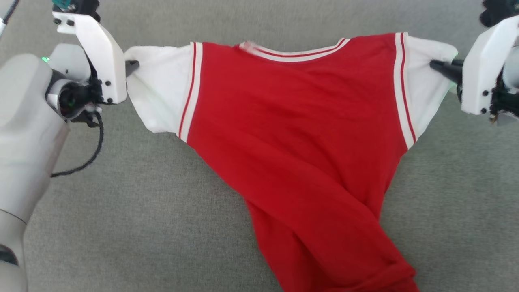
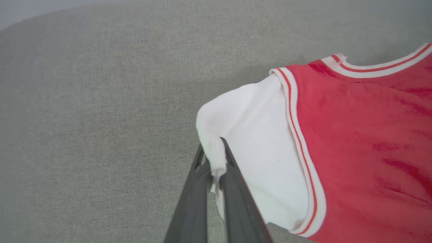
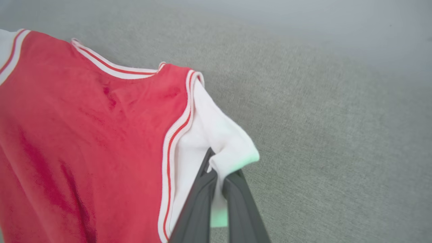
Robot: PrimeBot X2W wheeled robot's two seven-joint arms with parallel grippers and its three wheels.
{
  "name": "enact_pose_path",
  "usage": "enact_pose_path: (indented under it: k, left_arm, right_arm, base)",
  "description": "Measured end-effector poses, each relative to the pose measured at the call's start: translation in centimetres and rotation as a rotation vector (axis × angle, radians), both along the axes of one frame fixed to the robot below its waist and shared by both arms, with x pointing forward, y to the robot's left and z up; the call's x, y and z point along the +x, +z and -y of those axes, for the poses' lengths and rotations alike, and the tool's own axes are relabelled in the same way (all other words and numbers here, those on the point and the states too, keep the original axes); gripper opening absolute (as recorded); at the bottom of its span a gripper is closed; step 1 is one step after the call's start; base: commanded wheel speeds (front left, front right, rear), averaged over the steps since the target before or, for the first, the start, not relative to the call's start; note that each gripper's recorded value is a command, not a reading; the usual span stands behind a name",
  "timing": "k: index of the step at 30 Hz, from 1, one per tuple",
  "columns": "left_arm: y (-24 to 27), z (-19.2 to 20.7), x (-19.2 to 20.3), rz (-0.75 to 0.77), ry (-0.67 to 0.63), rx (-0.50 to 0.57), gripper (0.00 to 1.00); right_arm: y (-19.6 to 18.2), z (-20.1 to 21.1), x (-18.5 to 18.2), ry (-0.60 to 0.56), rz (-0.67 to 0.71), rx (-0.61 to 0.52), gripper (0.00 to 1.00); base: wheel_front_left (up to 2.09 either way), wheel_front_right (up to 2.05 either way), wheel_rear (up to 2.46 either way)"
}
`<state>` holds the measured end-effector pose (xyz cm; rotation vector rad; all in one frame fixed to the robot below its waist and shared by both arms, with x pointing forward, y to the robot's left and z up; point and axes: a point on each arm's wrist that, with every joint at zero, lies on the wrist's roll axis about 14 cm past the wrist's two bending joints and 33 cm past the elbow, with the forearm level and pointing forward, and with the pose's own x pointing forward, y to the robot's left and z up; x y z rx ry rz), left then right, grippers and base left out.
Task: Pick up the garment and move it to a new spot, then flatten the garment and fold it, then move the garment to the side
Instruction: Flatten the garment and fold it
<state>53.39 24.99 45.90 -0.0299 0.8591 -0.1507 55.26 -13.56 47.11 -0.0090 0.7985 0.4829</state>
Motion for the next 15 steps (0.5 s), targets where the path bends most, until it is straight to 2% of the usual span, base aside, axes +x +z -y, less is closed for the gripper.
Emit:
enact_pose_path:
  k: [7,15]
  left_arm:
    - [9.0,1.0,1.0,0.191,-0.044,0.012,0.0]
    - [19.1,2.2,0.2,0.398,-0.07,0.028,0.0]
  right_arm:
    - [8.7,1.3,-0.7,-0.028,0.209,0.041,0.0]
    - [18.9,1.9,-2.8,-0.036,0.457,0.08,0.0]
  base:
    - [0.0,0.0,0.0]
    - [0.0,0.0,0.0]
